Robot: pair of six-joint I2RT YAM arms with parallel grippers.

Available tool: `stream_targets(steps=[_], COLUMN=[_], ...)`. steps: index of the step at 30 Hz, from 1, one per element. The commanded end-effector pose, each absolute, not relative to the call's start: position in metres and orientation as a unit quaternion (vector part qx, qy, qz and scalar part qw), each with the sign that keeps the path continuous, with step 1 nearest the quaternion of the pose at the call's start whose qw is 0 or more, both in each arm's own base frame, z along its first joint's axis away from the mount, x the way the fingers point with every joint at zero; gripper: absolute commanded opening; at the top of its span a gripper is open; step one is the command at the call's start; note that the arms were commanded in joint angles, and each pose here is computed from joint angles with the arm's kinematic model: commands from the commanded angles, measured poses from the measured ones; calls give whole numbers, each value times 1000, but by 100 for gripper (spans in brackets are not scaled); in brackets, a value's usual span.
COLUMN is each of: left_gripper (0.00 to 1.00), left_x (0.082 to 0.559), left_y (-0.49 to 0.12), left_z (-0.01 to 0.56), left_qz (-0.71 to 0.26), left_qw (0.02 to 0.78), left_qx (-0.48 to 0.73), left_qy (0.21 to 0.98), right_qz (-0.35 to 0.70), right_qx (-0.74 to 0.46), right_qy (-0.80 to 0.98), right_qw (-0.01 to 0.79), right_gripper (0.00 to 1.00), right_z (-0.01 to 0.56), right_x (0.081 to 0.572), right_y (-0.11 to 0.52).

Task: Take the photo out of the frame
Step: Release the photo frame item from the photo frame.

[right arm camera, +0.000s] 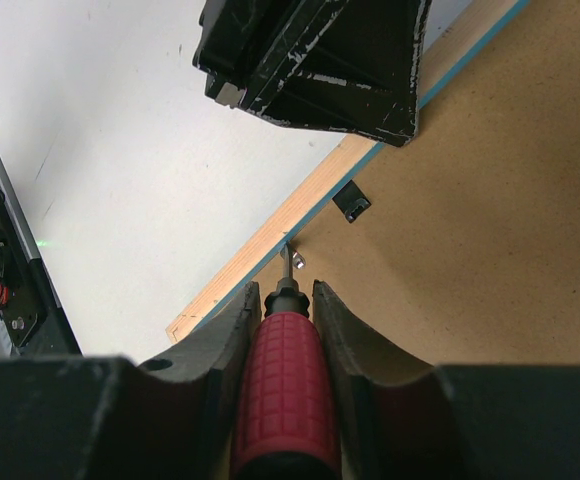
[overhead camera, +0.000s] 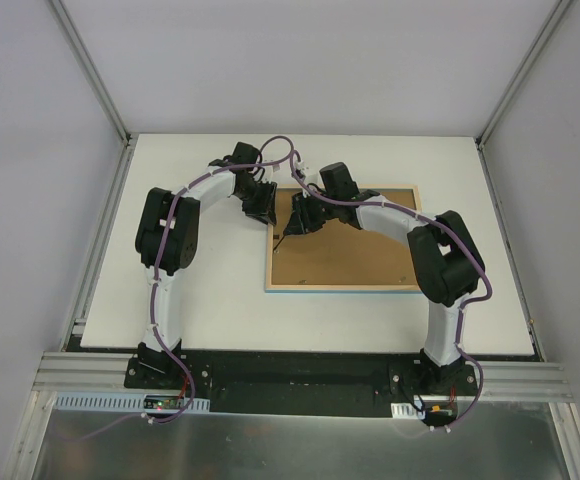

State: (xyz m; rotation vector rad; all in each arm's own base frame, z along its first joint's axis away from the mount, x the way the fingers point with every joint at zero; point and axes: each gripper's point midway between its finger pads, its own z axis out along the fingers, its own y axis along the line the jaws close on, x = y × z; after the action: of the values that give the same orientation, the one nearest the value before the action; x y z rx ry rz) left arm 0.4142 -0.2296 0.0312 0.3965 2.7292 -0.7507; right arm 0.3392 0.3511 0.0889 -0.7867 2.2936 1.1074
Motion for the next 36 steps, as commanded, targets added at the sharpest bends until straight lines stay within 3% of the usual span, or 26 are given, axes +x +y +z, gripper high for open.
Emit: stream_targets(steps=[1, 36], left_gripper=[26, 26], left_x=[407, 405], left_y=[-221, -221], left_z=[16, 13], left_qz=[-255, -257], left_qw=[118, 113], left_qx=[128, 122], left_qy=[951, 952], right_qz=[425, 441], right_qx=[-311, -337], right_qy=[818, 800], right_qw=[230, 229], right_gripper=[1, 1], right_z=[112, 123], right_x=[324, 311], right_y=[362, 371])
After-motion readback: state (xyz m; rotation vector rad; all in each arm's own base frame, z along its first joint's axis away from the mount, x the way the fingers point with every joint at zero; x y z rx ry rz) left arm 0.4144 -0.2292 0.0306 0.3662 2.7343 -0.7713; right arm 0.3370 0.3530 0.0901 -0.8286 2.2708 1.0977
